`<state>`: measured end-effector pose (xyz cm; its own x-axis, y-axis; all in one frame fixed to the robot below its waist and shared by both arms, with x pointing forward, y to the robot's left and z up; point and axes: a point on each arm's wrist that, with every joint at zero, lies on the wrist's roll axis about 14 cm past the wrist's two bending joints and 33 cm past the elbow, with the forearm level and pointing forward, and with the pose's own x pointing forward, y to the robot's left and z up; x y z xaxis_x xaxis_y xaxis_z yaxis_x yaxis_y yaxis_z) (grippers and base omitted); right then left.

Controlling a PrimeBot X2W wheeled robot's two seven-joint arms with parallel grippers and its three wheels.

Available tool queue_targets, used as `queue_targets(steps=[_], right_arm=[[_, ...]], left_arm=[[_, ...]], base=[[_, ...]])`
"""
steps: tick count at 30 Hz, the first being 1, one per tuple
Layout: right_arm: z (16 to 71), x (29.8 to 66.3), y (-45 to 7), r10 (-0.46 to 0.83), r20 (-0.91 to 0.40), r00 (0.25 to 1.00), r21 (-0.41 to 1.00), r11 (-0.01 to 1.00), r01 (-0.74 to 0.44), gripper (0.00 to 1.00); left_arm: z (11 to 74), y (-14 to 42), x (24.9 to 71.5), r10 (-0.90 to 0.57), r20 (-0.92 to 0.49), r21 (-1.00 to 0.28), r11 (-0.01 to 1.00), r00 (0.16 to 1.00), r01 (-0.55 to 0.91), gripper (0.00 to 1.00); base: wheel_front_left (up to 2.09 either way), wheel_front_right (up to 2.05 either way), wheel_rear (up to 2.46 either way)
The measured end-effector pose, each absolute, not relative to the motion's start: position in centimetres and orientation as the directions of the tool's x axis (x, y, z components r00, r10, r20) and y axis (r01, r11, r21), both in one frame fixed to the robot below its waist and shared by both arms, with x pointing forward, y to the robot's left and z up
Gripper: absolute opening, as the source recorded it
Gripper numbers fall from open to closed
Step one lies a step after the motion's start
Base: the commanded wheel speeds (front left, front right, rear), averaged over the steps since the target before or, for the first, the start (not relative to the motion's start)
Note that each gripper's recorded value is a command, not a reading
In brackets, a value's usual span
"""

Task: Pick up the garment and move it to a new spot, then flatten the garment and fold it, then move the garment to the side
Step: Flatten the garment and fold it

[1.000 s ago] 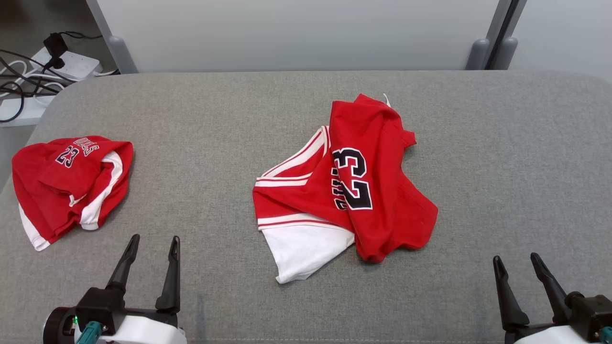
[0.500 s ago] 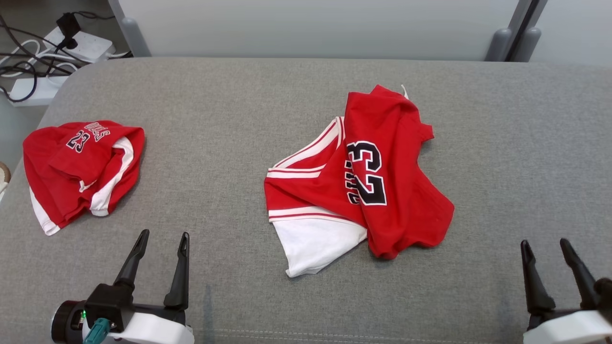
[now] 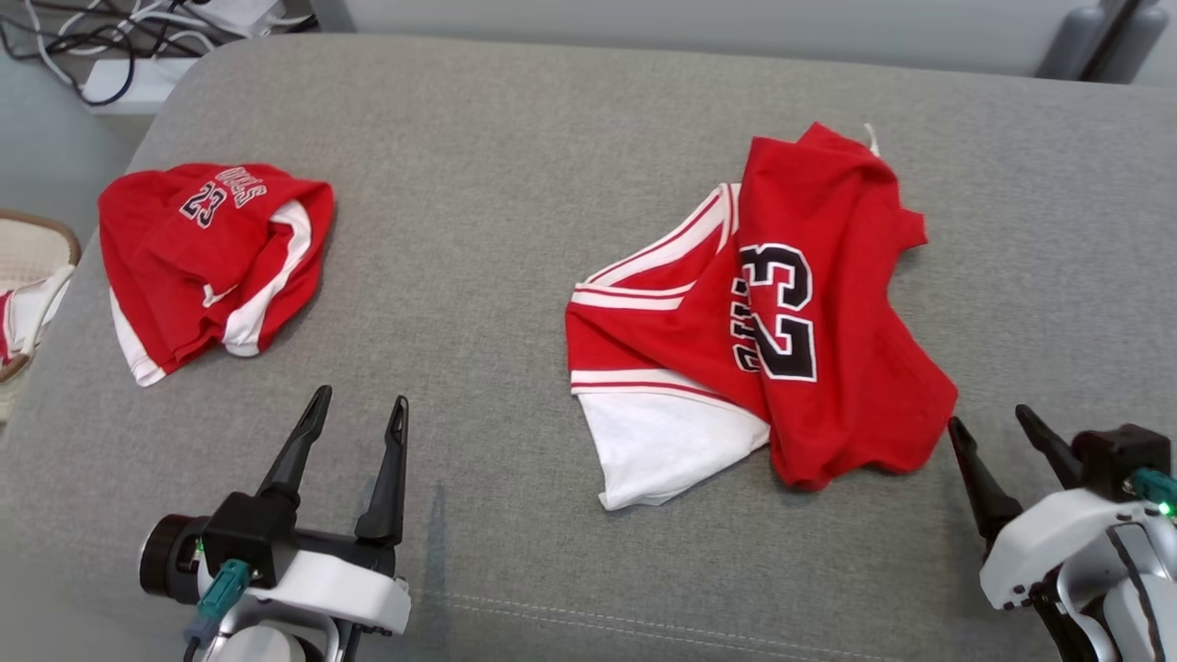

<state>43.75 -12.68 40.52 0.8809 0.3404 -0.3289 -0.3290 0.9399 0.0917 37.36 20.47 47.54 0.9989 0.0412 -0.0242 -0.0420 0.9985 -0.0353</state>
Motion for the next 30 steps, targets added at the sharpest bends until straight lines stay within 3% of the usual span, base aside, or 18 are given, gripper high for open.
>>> queue_targets(steps=[6, 7, 8, 9, 14, 22, 26, 30], right_arm=[[38.1, 44.8, -9.7, 0.41, -0.404, 0.818, 0.139, 0.911, -0.388, 1.0], [37.9, 44.9, -9.3, 0.418, -0.409, 0.811, 0.15, 0.907, -0.393, 0.46], [37.7, 45.0, -9.0, 0.425, -0.413, 0.805, 0.157, 0.904, -0.397, 0.1], [37.5, 45.0, -8.9, 0.427, -0.42, 0.801, 0.16, 0.904, -0.397, 0.0], [37.6, 45.2, -9.7, 0.404, -0.389, 0.828, 0.18, 0.915, -0.362, 0.0], [39.3, 44.9, -14.6, 0.255, -0.269, 0.929, 0.172, 0.961, -0.215, 0.0], [40.6, 44.0, -16.3, 0.197, -0.216, 0.956, 0.072, 0.98, -0.186, 0.0], [41.4, 44.2, -15.8, 0.188, -0.201, 0.961, -0.049, 0.978, -0.201, 0.14]], left_arm=[[47.0, 21.1, 37.6, 0.059, -0.042, -0.036, 0.998, 0.997, -0.06, 1.0], [46.9, 21.1, 37.6, 0.062, -0.045, -0.038, 0.997, 0.997, -0.064, 1.0], [46.8, 21.2, 37.6, 0.065, -0.049, -0.039, 0.997, 0.997, -0.066, 1.0], [46.7, 21.1, 37.6, 0.066, -0.05, -0.041, 0.997, 0.997, -0.068, 1.0], [46.5, 20.9, 37.8, 0.061, -0.054, -0.047, 0.997, 0.997, -0.064, 1.0], [46.6, 19.8, 38.6, 0.022, -0.048, -0.056, 0.998, 0.999, -0.025, 1.0], [46.8, 19.1, 39.4, -0.005, -0.037, -0.062, 0.998, 0.999, 0.003, 1.0], [46.6, 18.7, 39.9, -0.018, -0.04, -0.063, 0.998, 0.999, 0.016, 1.0]], base=[[0.0, 0.0, 0.0], [0.0, 0.0, 0.0], [0.0, 0.0, 0.0], [0.0, 0.0, 0.0], [0.0, 0.0, 0.0], [0.0, 0.0, 0.0], [0.0, 0.0, 0.0], [0.0, 0.0, 0.0]])
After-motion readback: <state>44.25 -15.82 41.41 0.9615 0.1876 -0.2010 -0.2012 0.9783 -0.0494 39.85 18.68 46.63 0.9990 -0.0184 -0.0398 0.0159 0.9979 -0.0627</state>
